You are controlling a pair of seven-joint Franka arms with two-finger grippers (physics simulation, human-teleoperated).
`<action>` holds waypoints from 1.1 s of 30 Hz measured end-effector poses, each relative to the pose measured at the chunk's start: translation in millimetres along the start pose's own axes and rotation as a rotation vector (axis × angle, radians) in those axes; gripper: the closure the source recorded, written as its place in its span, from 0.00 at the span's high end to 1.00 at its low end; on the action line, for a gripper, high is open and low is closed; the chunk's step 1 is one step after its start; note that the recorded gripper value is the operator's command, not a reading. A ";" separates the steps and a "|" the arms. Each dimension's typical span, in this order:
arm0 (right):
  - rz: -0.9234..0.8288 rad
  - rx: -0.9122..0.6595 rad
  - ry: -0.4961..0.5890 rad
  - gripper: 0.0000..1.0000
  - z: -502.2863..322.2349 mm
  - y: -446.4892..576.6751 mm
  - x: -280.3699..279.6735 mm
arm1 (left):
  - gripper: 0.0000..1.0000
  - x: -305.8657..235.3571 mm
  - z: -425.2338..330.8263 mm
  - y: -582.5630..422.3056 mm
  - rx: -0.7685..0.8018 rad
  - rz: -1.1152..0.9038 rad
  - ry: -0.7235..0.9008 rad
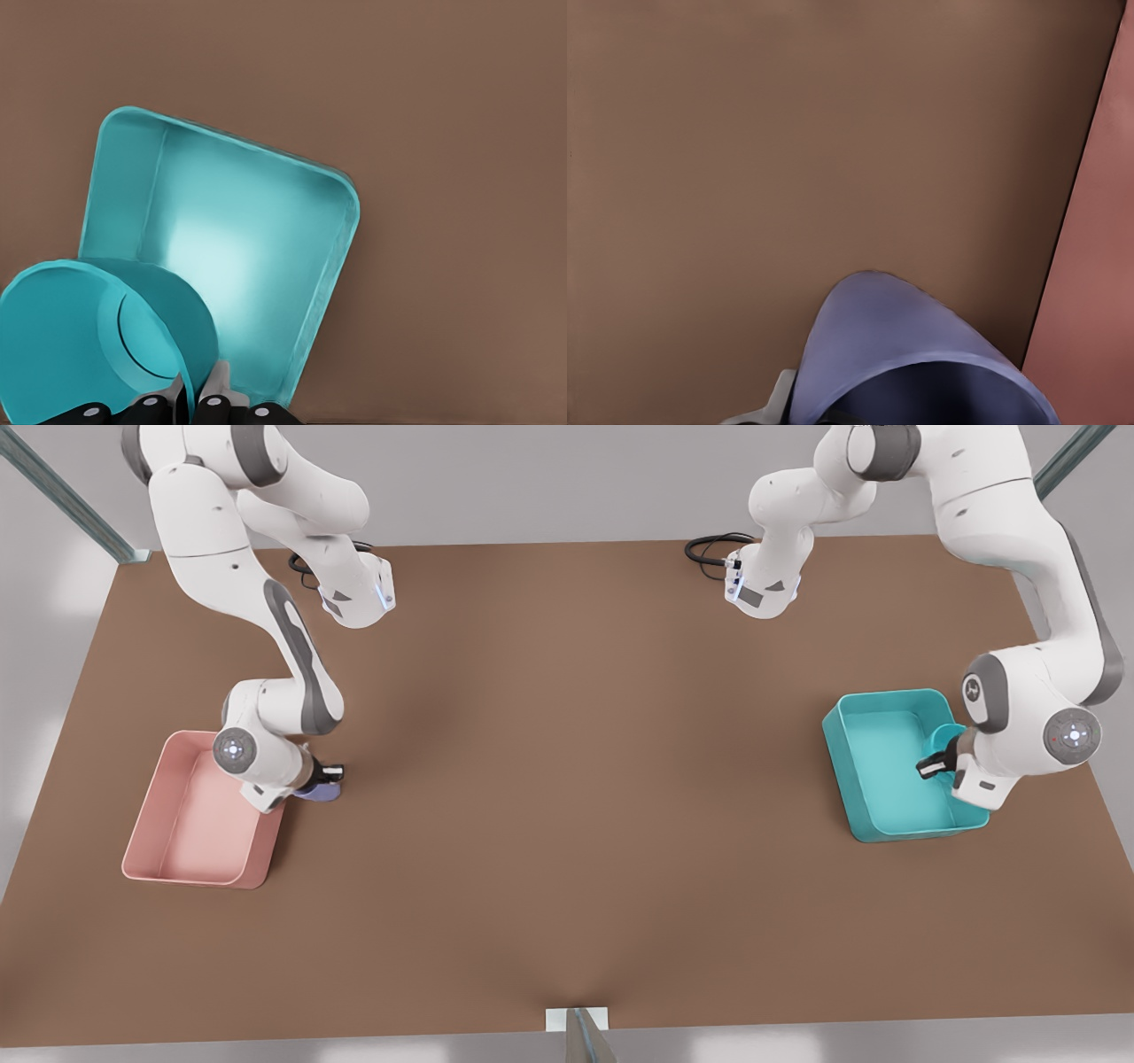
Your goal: Put the bowls and cups in different boxes
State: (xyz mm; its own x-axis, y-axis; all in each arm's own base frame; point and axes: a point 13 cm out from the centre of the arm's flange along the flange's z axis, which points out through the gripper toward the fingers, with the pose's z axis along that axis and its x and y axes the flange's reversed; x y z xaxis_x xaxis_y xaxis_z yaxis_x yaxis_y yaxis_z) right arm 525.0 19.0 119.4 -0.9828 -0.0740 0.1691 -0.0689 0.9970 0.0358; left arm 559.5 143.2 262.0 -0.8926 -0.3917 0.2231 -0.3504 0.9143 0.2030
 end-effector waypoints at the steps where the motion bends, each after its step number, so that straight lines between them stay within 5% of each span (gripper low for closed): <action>1: -0.001 0.002 -0.033 0.21 -22.6 -1.5 -16.0 | 0.21 7.0 24.1 2.0 -0.003 -0.003 0.039; 8: -0.036 0.053 -0.251 0.21 -202.6 -36.3 -90.4 | 0.21 20.8 126.3 5.3 -0.001 -0.012 0.113; 15: 0.001 0.162 -0.111 0.21 -162.4 -152.8 -90.4 | 0.21 -0.8 169.9 12.4 0.013 -0.036 0.083; 16: -0.004 0.161 -0.080 0.21 -139.7 -158.6 -94.2 | 0.35 -2.9 173.4 11.4 0.014 -0.035 0.078; 17: -0.006 0.156 -0.054 0.21 -117.5 -165.5 -96.0 | 0.94 -4.8 175.6 10.4 0.016 -0.035 0.073; 18: -0.009 0.149 -0.036 0.21 -98.6 -168.8 -97.9 | 1.00 -6.6 175.4 9.3 0.019 -0.034 0.066; 21: -0.025 0.131 -0.016 0.21 -62.1 -170.8 -103.5 | 1.00 -13.1 137.9 9.3 0.044 -0.034 0.015; 29: -0.032 0.113 -0.009 0.21 -21.2 -195.0 -102.6 | 1.00 50.2 -183.0 -101.6 0.136 0.218 -0.195; 30: -0.036 0.114 -0.009 0.83 -20.3 -195.1 -102.9 | 1.00 61.0 -191.5 -103.9 0.131 0.238 -0.178; 31: -0.040 0.118 -0.009 1.00 -19.4 -195.8 -102.8 | 1.00 67.6 -195.2 -107.2 0.126 0.256 -0.157; 33: -0.047 0.146 -0.008 1.00 -20.7 -199.6 -103.2 | 1.00 77.4 -197.4 -107.5 0.115 0.278 -0.118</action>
State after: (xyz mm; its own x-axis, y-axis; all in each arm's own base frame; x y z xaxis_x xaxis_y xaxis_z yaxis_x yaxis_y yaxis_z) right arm 643.7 -172.8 115.2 -0.9792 -0.1209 0.1630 -0.1383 0.9853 -0.0999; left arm 584.0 -5.8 445.6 -0.9831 -0.1164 0.1416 -0.1120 0.9930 0.0389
